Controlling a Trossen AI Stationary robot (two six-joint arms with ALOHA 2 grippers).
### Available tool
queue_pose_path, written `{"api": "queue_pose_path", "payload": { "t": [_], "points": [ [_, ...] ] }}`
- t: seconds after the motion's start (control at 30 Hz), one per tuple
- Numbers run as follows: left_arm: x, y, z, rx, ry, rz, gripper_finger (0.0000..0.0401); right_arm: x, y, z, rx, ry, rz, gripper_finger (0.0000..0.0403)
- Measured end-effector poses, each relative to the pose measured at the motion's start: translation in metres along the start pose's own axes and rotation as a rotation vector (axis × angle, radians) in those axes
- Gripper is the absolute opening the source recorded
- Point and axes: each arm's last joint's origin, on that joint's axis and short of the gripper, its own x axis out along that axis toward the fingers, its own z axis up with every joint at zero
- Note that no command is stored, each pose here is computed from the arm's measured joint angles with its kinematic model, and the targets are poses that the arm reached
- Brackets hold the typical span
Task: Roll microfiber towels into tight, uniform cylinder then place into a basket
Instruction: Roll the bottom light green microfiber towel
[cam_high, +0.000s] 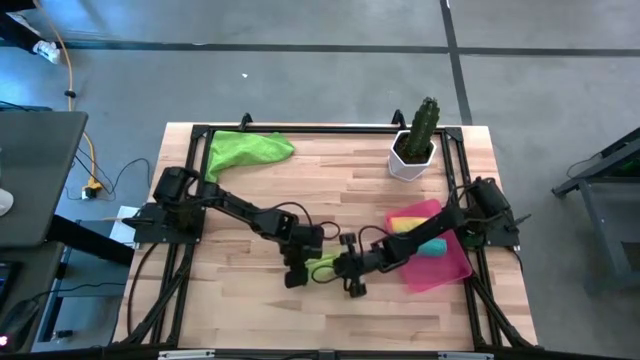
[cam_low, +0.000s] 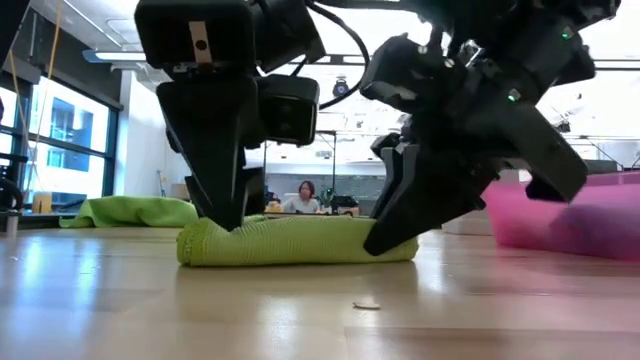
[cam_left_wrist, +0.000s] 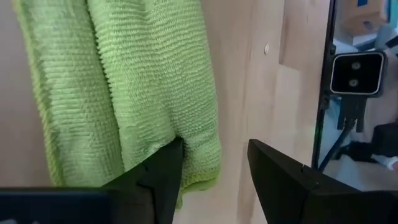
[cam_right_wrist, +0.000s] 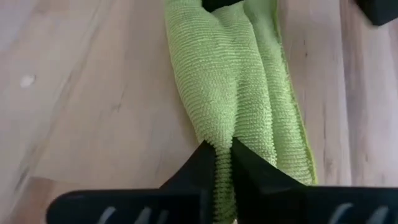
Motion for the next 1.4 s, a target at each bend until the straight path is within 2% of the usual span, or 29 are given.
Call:
{"api": "queue_pose_path", "payload": {
  "t": [0.13,0.23,0.37,0.47,0.63,0.8,0.93,1.1,1.4],
  "points": [
    [-0.015,-0.001,-0.003,0.037,-0.006,0.093,0.0172,0.002,-0.010,0.001,0.108,0.009,0.087,0.0009],
    [-0.029,-0.005,-0.009,0.068,-0.011,0.214,0.0172,0.005,-0.021,0.001,0.191,0.019,0.177,0.0005],
    [-0.034,-0.022,-0.020,0.124,-0.032,0.350,0.0172,0.007,-0.035,0.003,0.318,0.026,0.314,0.0003],
    [-0.026,-0.039,-0.027,0.209,-0.058,0.405,0.0172,0.008,-0.048,0.003,0.435,0.045,0.417,0.0003],
    [-0.011,-0.065,-0.045,0.376,-0.114,0.561,0.0172,0.009,-0.068,0.000,0.642,0.096,0.533,0.0002],
    [-0.003,-0.086,-0.054,0.487,-0.282,0.746,0.0172,0.009,-0.085,-0.003,0.815,0.154,0.597,0.0001],
    [0.004,-0.092,-0.054,0.552,-0.329,0.758,0.0172,0.009,-0.094,-0.005,0.948,0.196,0.597,0.0001],
    [0.011,-0.091,-0.051,0.547,-0.348,0.749,0.0172,0.008,-0.104,-0.007,1.062,0.235,0.621,0.0001],
    [0.033,-0.063,-0.048,0.539,-0.262,0.855,0.0172,0.007,-0.107,-0.009,1.104,0.264,0.619,0.0001]
  ]
}}
